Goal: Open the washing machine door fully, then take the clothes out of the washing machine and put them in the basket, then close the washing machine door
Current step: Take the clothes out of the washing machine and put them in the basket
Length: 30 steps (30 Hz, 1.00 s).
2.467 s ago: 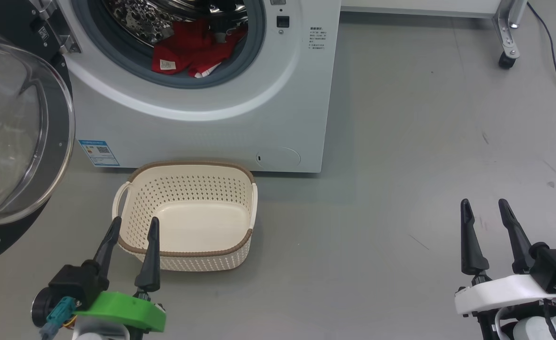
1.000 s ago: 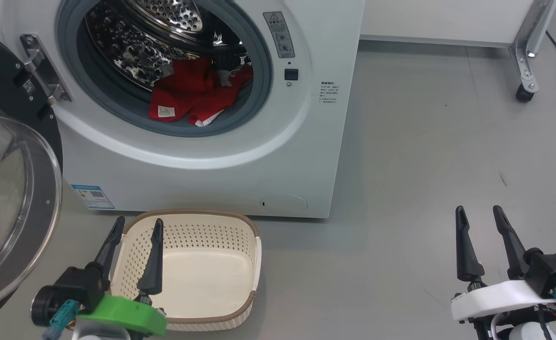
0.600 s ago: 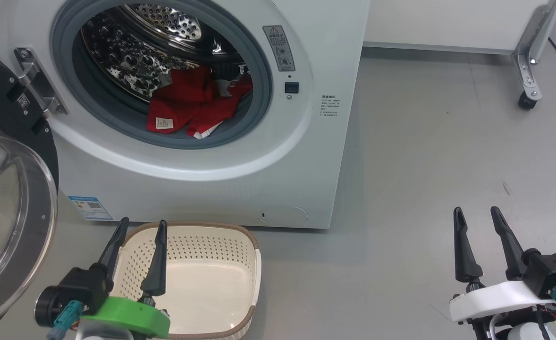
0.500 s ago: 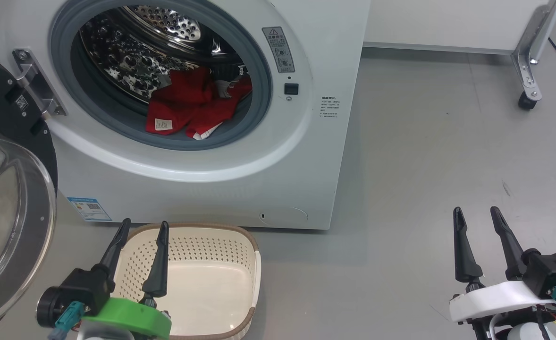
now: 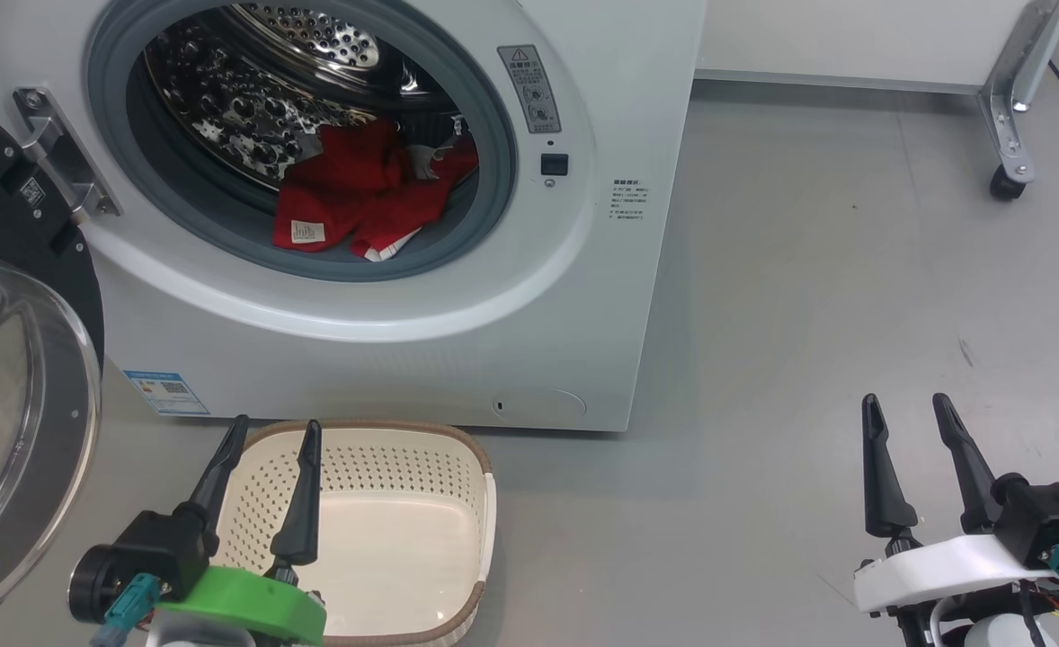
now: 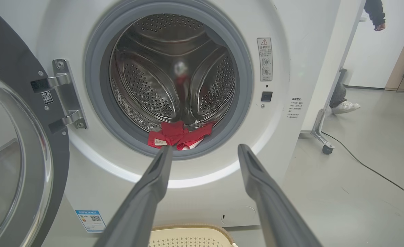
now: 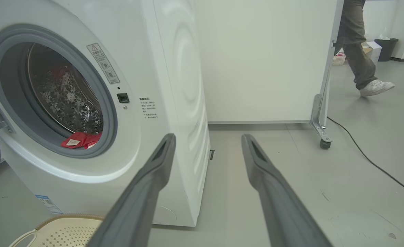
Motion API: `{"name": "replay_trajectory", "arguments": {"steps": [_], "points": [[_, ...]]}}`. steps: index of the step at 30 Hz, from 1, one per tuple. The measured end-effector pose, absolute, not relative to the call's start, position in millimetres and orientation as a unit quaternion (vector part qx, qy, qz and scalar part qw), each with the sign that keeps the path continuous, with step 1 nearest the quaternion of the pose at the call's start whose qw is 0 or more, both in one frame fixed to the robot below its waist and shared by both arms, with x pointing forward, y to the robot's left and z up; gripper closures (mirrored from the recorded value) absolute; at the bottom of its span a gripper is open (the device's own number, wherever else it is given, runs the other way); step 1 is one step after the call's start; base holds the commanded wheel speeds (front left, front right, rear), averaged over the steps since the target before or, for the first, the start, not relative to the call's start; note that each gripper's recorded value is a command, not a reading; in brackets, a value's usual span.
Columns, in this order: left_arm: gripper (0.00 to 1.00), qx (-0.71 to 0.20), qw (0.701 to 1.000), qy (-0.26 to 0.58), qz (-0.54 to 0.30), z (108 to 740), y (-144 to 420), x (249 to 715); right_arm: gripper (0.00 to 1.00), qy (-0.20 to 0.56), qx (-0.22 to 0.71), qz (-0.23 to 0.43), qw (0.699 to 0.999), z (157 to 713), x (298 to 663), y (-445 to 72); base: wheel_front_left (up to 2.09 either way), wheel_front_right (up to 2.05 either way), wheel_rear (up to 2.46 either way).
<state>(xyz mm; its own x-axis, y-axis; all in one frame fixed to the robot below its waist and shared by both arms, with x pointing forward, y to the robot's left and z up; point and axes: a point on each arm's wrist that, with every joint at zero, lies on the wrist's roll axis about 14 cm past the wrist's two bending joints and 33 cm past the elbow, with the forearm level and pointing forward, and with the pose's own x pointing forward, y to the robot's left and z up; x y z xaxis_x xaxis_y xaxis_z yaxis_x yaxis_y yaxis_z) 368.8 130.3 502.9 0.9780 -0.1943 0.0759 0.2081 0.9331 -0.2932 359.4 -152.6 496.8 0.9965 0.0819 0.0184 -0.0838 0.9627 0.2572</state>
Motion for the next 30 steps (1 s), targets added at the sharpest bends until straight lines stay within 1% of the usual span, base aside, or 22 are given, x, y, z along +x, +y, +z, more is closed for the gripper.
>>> {"name": "replay_trajectory", "arguments": {"steps": [20, 30], "points": [[0.00, -0.152, 0.983, -0.016, -0.097, 498, 133, 369, 0.00, 0.002, 0.131, 0.043, 0.990, 493, 362, -151, 0.00, 0.00, 0.00], [0.00, -0.152, 0.984, 0.004, -0.097, 484, 132, 376, 0.00, 0.015, 0.132, 0.042, 0.990, 484, 367, -150, 0.00, 0.00, 0.00]]}}
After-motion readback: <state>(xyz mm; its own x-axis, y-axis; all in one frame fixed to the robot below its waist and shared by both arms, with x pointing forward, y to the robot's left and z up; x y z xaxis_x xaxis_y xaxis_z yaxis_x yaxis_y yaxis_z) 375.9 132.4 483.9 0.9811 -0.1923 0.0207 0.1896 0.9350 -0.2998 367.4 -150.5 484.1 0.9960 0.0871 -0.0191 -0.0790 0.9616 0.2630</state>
